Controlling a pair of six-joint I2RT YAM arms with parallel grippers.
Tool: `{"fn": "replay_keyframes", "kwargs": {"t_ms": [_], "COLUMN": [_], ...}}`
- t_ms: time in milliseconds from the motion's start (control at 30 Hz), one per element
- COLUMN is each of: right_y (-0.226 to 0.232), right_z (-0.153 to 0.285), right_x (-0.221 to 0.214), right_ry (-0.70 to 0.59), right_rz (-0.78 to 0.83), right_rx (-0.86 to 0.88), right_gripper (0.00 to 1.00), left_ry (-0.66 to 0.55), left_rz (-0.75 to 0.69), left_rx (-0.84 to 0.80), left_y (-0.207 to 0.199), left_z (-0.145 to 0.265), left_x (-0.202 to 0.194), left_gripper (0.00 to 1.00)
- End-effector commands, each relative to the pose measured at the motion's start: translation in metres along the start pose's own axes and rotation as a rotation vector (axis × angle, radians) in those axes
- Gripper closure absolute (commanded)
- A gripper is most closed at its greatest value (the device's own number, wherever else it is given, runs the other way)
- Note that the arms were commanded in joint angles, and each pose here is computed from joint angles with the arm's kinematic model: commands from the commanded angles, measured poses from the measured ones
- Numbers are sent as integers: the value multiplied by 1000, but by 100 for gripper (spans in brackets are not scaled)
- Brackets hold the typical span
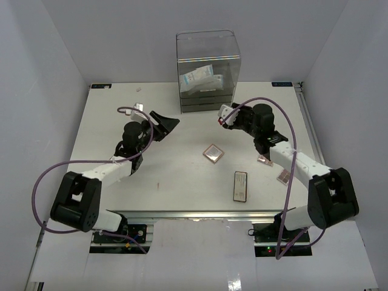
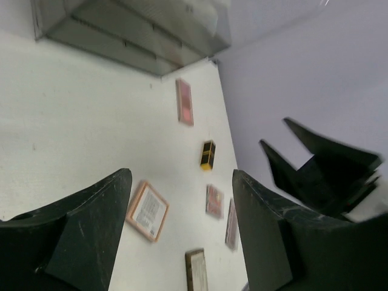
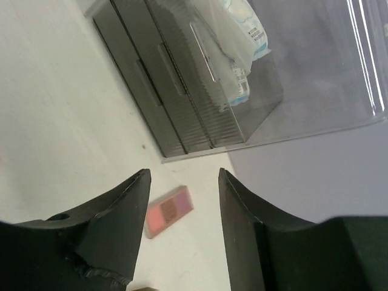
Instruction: Organize the makeup
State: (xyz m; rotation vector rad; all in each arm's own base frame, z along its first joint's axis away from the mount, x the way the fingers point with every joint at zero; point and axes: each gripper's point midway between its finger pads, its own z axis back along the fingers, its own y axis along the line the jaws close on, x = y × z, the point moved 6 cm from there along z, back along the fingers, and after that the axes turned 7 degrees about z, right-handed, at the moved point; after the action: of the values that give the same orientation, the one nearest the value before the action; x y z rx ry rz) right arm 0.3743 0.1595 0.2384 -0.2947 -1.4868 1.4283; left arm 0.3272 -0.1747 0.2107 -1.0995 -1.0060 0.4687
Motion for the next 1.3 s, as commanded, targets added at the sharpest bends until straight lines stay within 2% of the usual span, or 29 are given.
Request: {"fn": "replay_keyframes", "kwargs": {"t_ms": [0, 67, 200, 333, 400, 633, 933, 1267], "right_y": [-6, 9, 11, 17, 28, 31, 36, 32], "right_z": [35, 51, 79, 101, 104, 118, 121, 123], "right_x": [34, 42, 39, 18, 7, -26, -37, -34], "right_ry": [-145, -213, -338, -401, -378, -327, -297, -315], "right_rz": [-346, -454, -653, -863, -933, -1029, -1042, -1020], "right_rx": [203, 355, 482, 550, 554, 475, 438, 411], "right_gripper": [30, 24, 13, 5, 5, 10, 25, 28], "left_ry": [245, 284, 300, 268, 237, 89, -42, -128], "left_rz": [-2, 25, 36, 44, 74, 222, 281, 373], "left_rx": [-115, -135, -168, -214, -212, -220, -253, -206], "left_y": [0, 6, 9, 1, 4, 23, 21, 33], "left_z": [-8, -19, -39, -66, -80, -135, -200, -226], "left_x": [-26, -32, -41, -43, -45, -45, -35, -28], "left_gripper": [7, 3, 2, 4, 6, 22, 29, 38]}}
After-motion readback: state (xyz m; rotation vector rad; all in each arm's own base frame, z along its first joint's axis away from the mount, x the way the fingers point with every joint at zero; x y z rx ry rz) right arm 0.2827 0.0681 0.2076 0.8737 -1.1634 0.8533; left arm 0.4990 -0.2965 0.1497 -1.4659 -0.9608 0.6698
